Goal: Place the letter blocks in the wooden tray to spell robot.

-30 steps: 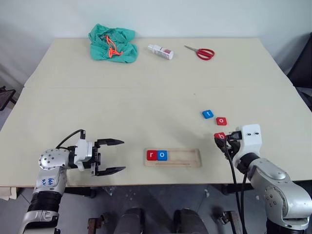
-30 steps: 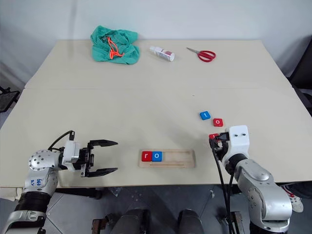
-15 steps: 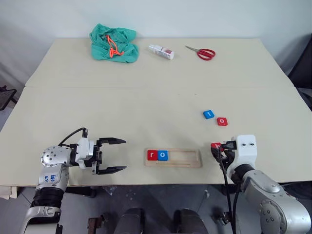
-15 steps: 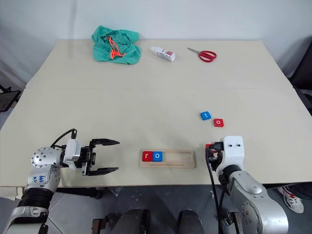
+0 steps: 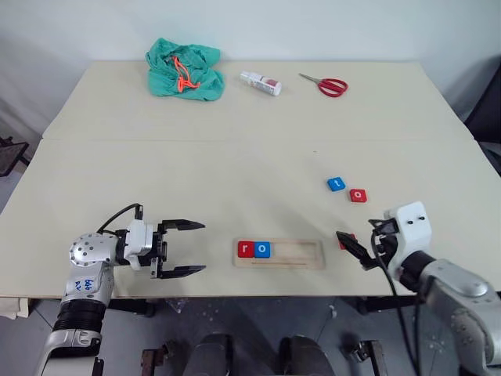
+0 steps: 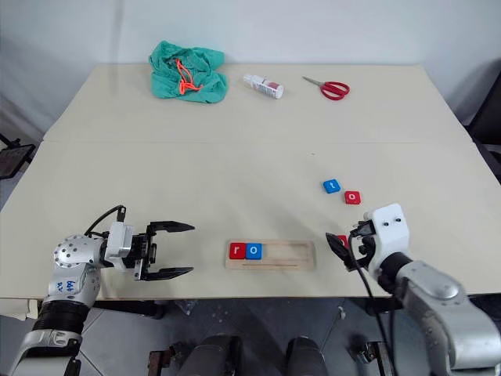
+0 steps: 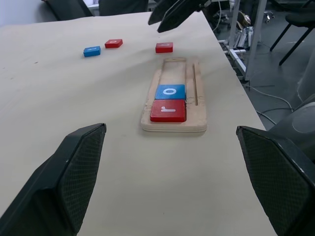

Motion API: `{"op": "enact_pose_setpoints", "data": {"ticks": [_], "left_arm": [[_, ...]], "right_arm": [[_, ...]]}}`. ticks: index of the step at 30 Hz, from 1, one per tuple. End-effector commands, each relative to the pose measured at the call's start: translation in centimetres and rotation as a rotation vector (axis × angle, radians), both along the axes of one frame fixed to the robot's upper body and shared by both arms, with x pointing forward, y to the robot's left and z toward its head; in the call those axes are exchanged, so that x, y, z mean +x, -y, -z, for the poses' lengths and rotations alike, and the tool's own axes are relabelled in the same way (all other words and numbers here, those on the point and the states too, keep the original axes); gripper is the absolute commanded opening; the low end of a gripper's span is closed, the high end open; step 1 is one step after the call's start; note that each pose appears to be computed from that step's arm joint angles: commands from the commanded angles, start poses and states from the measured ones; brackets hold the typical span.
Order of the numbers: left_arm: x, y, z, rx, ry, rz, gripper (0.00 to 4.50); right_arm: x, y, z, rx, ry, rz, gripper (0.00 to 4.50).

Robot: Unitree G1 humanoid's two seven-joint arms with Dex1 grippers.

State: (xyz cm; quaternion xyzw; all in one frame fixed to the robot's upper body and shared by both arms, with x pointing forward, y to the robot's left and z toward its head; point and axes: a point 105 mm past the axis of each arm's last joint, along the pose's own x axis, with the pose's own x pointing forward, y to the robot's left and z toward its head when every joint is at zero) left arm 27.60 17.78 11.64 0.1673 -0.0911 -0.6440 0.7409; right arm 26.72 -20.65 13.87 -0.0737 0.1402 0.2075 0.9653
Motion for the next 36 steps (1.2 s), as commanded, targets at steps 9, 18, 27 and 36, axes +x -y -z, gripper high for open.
{"op": "enact_pose_setpoints", "data": {"ticks": [9,18,27,36], "left_arm": [[-0.7,0.1,-0.4,0.004,-0.002,0.058,4.5],[-1.2,0.0,-0.4,0.009,0.01,0.037,4.5],[-1.8,-0.2,-0.4,0.008,0.007,0.018,4.5],[-1.9,-0.3,-0.3,0.004,0.008,0.003,4.5]], "right_arm": [[-0.1,2.7,0.9,-0.324,-0.062,-0.644,4.45],[3.4,3.1,1.4,-0.433,-0.047,-0.767,4.45],[4.2,2.4,2.3,-0.466,-0.069,-0.861,4.45],[4.4,2.6,2.3,-0.457,-0.08,-0.827,2.56]]}}
